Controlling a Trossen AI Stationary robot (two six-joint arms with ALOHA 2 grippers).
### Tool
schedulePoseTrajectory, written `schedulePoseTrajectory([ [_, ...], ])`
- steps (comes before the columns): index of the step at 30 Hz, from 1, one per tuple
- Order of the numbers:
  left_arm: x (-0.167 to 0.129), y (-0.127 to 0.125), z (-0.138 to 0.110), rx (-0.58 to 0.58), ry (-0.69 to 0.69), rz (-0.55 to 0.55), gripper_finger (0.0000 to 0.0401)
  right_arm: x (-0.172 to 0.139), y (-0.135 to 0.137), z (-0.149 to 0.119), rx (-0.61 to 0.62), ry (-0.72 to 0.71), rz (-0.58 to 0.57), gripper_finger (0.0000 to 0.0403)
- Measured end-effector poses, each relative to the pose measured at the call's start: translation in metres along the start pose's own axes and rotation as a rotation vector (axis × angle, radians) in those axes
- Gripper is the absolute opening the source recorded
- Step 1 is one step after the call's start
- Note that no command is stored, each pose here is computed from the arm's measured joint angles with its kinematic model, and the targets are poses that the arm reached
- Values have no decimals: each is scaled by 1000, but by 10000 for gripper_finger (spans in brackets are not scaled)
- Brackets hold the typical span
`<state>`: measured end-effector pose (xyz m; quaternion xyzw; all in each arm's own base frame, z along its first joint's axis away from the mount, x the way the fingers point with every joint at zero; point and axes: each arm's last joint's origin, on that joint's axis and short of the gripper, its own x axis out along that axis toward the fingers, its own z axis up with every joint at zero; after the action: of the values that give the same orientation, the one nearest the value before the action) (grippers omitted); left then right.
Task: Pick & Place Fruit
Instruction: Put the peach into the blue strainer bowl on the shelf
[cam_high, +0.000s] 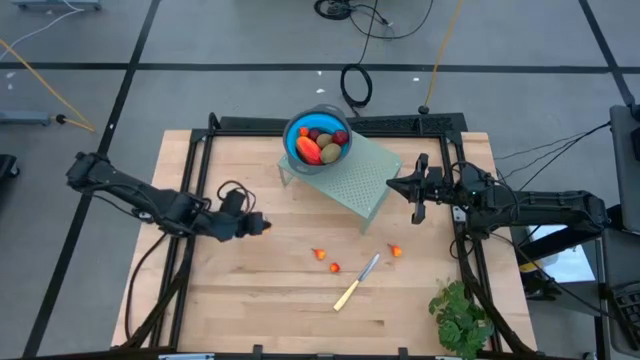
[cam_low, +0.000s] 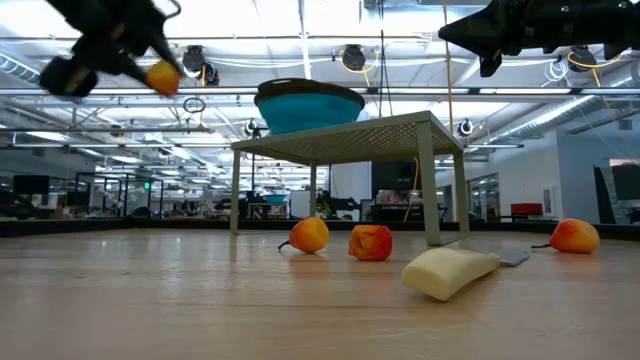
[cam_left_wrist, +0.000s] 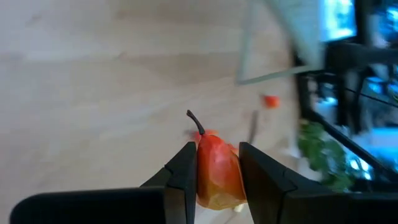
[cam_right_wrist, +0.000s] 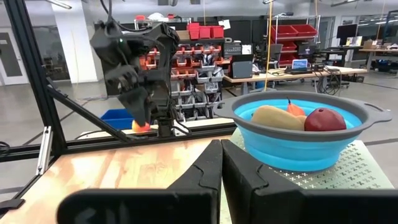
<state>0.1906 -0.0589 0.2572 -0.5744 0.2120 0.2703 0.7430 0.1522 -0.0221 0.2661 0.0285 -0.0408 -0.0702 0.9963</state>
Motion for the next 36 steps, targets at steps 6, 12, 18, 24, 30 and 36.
schedulePoseTrajectory([
  [6, -3, -17, 2, 257, -85, -163, 97, 0, 0, 0, 0, 0, 0, 2],
  [12, -7, -34, 5, 525, -201, -293, 97, 0, 0, 0, 0, 0, 0, 2],
  [18, -12, -44, 7, 748, -323, -336, 97, 0, 0, 0, 0, 0, 0, 2],
  [24, -14, -47, 8, 949, -390, -333, 97, 0, 0, 0, 0, 0, 0, 2],
  [30, -14, -49, 8, 1151, -443, -306, 97, 0, 0, 0, 0, 0, 0, 2],
  [36, -15, -49, 10, 1412, -529, -211, 97, 0, 0, 0, 0, 0, 0, 2],
])
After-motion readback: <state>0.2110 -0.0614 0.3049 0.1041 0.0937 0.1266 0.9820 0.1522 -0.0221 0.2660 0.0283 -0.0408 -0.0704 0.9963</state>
